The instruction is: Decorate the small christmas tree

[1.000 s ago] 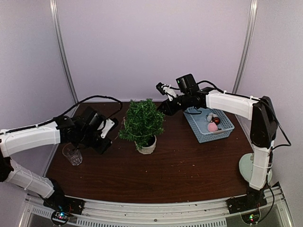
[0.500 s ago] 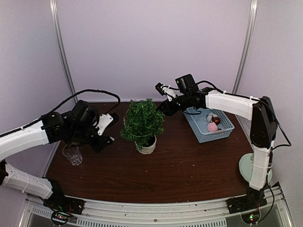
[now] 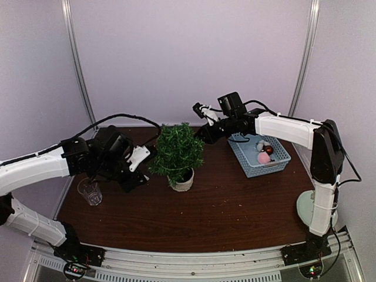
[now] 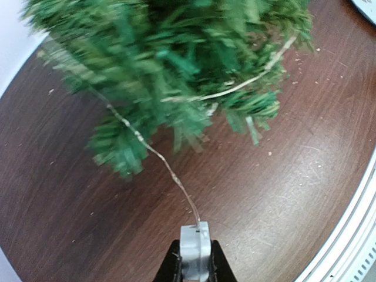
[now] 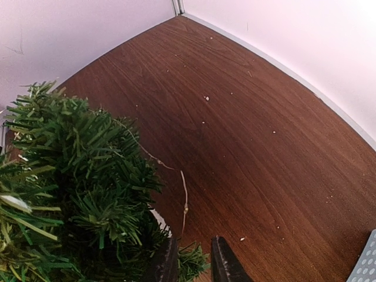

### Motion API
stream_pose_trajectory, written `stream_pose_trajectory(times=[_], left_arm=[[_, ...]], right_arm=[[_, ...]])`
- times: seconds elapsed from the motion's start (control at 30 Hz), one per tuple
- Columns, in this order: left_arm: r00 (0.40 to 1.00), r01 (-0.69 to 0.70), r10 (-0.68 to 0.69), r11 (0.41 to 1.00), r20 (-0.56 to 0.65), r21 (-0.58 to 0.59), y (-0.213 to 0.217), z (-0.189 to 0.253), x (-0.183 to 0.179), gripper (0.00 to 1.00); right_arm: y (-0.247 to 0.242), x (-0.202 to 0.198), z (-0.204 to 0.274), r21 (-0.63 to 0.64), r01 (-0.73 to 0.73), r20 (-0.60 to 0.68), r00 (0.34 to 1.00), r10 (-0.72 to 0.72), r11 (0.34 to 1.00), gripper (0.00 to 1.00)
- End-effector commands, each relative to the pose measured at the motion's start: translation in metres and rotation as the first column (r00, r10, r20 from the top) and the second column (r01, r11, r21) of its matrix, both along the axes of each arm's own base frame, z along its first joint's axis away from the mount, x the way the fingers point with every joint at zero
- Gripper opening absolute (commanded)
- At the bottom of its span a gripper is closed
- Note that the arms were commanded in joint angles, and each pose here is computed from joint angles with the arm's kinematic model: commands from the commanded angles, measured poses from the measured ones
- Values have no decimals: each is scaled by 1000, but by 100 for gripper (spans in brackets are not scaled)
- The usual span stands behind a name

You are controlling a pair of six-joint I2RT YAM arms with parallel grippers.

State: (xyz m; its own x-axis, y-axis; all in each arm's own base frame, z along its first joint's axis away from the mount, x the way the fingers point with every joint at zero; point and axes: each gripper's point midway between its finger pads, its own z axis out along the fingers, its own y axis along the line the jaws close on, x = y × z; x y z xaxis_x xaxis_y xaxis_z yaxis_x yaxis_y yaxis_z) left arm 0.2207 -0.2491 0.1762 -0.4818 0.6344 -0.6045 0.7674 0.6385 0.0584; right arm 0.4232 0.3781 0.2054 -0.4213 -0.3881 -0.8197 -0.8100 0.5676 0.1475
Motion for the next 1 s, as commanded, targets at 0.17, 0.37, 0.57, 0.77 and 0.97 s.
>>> stream_pose_trajectory(times=[0.17,0.37,0.57,0.77,0.97], left_arm=[[990,127,-118,982,75,-137,-74,14,-6,0],[989,121,-100,970,108,-211,-89,24,-2,0],[987,121,-89,960,133,-251,-93,35,0,0],[982,101,-69,979,175,-179,-73,44,1,0],[980,88,-69,991,188,-96,-54,45,0,0]], right_arm=[[8,-7,11,26,-25,19,1000,25,999,19],[9,-10,9,19,-31,17,999,30,999,19],[11,-11,8,23,-36,19,999,36,999,19],[11,-10,10,21,-38,24,999,38,999,19],[11,-9,11,22,-37,28,999,37,999,19]])
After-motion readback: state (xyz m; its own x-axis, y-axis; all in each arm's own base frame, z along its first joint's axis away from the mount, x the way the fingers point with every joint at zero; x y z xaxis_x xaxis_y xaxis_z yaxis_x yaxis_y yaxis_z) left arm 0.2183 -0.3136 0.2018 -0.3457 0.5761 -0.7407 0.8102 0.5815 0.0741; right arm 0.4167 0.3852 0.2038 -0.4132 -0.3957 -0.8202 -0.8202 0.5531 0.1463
